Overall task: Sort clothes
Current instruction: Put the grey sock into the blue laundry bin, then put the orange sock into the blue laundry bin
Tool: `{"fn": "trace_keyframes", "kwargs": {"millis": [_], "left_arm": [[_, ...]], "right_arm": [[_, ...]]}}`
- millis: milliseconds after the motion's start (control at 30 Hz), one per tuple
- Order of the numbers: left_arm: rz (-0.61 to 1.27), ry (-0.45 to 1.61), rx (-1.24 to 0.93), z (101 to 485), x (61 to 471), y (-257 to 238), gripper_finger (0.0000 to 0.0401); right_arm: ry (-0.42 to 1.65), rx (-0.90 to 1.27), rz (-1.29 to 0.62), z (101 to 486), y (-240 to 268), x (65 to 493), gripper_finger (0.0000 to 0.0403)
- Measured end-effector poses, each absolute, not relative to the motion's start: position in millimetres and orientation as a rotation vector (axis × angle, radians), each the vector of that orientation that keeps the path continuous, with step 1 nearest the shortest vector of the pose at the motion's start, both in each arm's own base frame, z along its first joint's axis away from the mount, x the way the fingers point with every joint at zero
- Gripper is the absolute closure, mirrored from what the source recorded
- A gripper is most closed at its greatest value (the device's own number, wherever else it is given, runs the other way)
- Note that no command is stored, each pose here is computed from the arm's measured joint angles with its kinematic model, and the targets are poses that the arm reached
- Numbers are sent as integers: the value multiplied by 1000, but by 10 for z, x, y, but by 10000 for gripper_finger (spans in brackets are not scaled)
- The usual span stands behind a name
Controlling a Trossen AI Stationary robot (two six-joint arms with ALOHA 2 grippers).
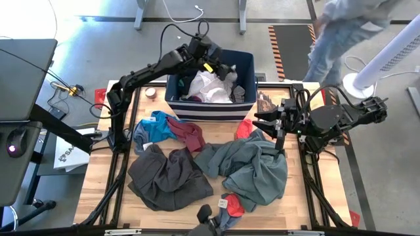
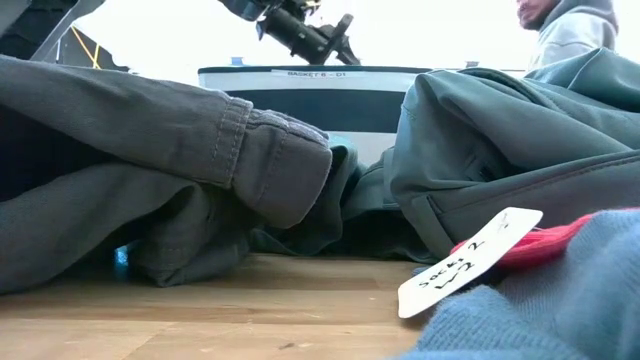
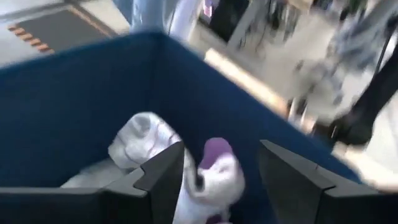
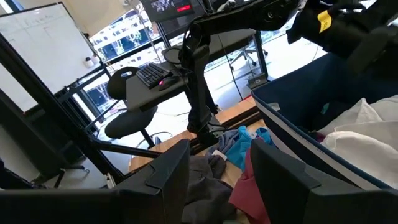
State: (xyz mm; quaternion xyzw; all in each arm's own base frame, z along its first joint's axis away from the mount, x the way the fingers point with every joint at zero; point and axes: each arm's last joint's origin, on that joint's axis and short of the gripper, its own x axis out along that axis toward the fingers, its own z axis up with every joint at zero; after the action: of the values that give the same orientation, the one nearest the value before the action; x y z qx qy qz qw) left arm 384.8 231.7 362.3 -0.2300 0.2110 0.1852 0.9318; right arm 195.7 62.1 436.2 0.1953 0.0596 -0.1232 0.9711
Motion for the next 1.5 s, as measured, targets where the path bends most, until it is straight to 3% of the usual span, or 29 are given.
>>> {"fn": "trace_keyframes", "kwargs": {"millis": [300, 533, 1000, 1233, 1500], "left_arm": [[430, 635, -182, 3723, 3825, 2083, 196], [477, 521, -191, 4139, 3674, 2016, 196], [468, 404, -156, 4829, 2894, 1587, 197], [476, 412, -187, 4796, 2644, 1290, 197], [453, 400, -243, 4393, 2543, 931, 197]], "right_arm": [[145, 381, -256, 4335, 617, 1952, 236], [195, 395, -279, 4276, 610, 1937, 236], [399, 487, -461, 4004, 551, 1826, 236], [537, 490, -553, 3823, 560, 1842, 236], [645, 463, -621, 3620, 635, 2020, 236]]}}
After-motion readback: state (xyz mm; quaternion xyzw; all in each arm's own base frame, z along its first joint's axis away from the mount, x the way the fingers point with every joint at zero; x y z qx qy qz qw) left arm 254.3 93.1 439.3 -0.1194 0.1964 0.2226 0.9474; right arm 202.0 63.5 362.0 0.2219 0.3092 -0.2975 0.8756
